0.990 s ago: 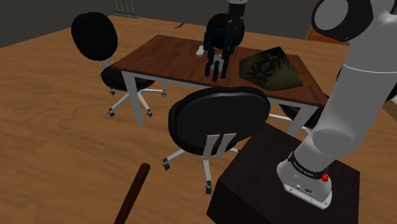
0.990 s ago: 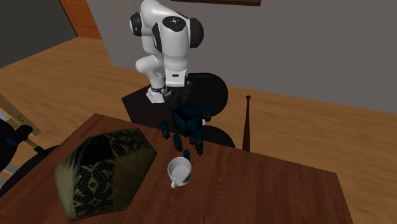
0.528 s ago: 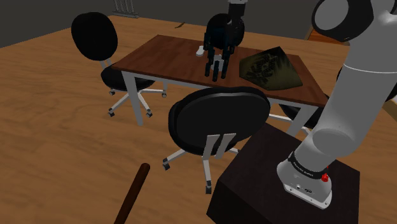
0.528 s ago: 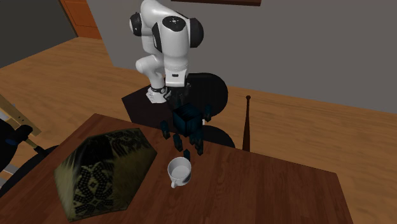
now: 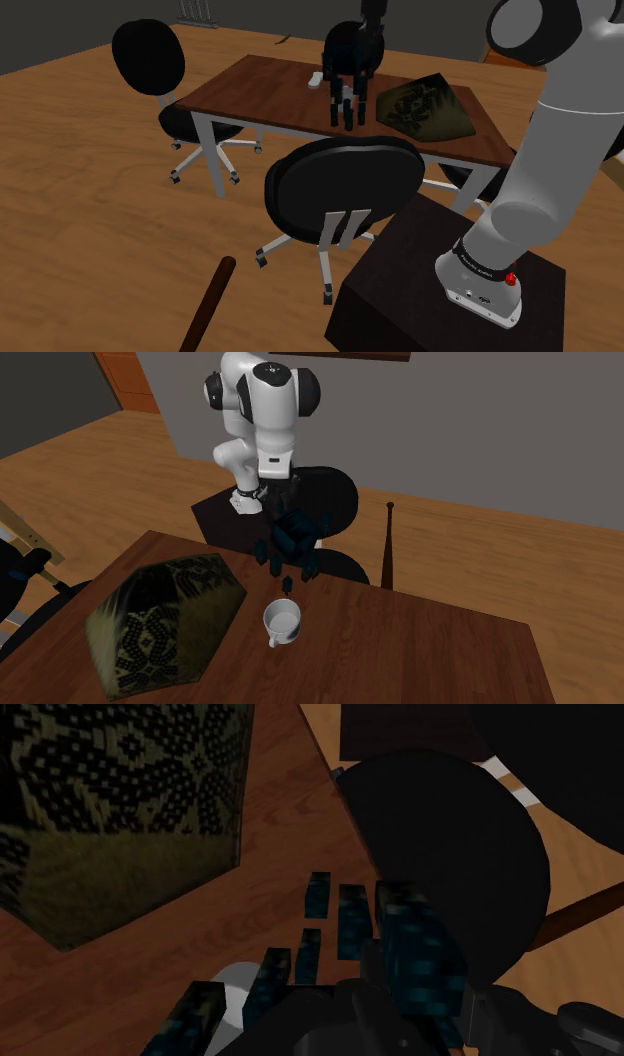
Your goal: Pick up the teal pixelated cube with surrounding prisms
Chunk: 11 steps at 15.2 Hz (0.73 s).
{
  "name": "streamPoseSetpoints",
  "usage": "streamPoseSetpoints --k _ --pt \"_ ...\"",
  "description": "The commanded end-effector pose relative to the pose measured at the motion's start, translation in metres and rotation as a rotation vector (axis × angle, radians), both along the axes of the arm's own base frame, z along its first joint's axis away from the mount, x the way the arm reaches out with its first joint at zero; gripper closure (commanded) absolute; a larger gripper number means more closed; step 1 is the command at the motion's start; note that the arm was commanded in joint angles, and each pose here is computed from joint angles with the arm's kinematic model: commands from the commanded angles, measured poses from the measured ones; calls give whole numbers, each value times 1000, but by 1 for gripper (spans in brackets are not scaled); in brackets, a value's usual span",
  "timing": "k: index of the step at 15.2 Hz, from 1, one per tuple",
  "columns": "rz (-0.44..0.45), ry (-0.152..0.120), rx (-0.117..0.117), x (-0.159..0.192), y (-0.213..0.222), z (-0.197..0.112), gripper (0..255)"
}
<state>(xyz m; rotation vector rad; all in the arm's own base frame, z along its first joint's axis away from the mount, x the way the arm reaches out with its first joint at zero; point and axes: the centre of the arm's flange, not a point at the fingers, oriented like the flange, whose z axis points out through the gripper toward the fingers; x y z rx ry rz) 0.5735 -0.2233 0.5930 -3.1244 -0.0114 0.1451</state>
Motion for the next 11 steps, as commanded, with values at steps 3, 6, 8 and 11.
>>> streamPoseSetpoints --k 3,6,8,11 --pt "0 -2 -1 1 -1 23 255" --pt "0 -2 -1 1 -1 39 255" --pt "0 -2 -1 1 -1 49 255" --pt "0 -2 -1 1 -1 55 255"
